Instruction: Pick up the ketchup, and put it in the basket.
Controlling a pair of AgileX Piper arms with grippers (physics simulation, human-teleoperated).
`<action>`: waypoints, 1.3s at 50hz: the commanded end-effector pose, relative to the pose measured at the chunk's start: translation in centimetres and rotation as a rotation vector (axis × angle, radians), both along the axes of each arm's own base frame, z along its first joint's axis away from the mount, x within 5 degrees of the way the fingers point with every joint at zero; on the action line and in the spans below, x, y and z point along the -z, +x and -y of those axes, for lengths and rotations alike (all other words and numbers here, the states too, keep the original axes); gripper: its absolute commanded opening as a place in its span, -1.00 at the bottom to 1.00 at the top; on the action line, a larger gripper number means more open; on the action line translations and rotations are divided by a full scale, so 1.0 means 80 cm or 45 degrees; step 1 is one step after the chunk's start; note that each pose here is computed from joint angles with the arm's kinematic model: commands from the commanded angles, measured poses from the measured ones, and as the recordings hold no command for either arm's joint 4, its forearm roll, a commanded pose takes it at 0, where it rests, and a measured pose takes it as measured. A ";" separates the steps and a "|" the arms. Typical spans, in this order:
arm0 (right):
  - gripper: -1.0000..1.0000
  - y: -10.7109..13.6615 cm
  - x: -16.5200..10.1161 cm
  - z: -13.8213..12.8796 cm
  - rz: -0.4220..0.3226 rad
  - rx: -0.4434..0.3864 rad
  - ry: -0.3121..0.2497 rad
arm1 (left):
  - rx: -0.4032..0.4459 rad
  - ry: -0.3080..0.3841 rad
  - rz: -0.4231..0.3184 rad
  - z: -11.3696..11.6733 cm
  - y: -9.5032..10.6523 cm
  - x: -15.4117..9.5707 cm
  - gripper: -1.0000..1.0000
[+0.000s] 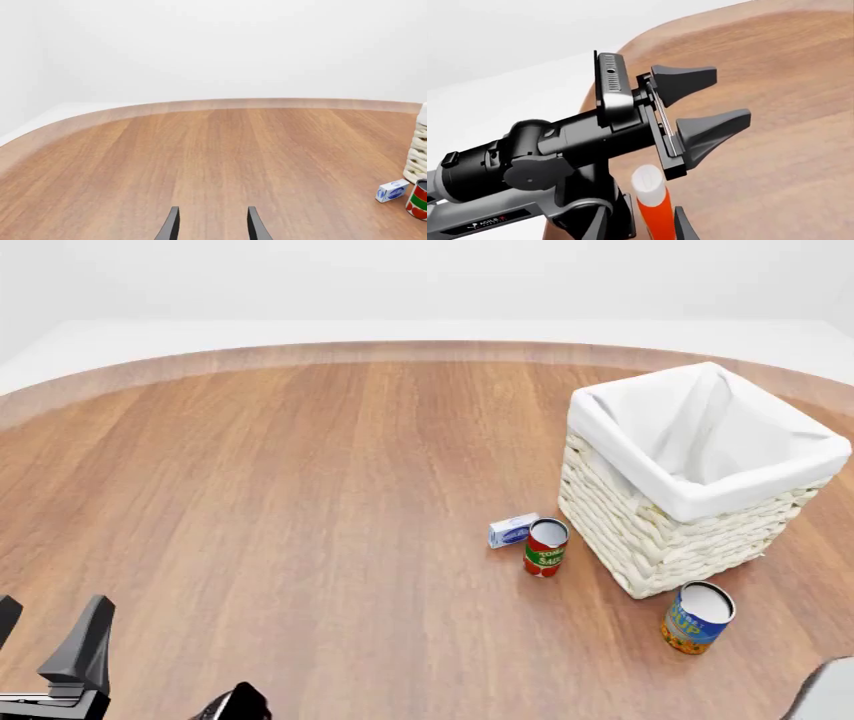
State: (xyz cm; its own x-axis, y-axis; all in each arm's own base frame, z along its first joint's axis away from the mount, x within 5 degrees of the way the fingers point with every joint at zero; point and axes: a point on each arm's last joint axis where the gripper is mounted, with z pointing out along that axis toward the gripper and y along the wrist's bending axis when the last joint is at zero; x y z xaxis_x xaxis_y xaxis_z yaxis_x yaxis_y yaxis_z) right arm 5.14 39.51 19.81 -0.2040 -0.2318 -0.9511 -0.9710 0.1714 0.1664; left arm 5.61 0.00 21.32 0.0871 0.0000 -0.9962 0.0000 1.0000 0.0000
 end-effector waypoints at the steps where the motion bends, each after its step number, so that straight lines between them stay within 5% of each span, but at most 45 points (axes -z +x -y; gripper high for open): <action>1: 1.00 0.009 0.009 -0.013 -0.011 0.020 -0.017 | 0.000 0.000 0.000 0.000 0.000 0.000 1.00; 65: 1.00 0.016 0.074 -0.052 -0.118 0.054 -0.070 | 0.000 0.000 0.000 0.000 0.000 0.000 1.00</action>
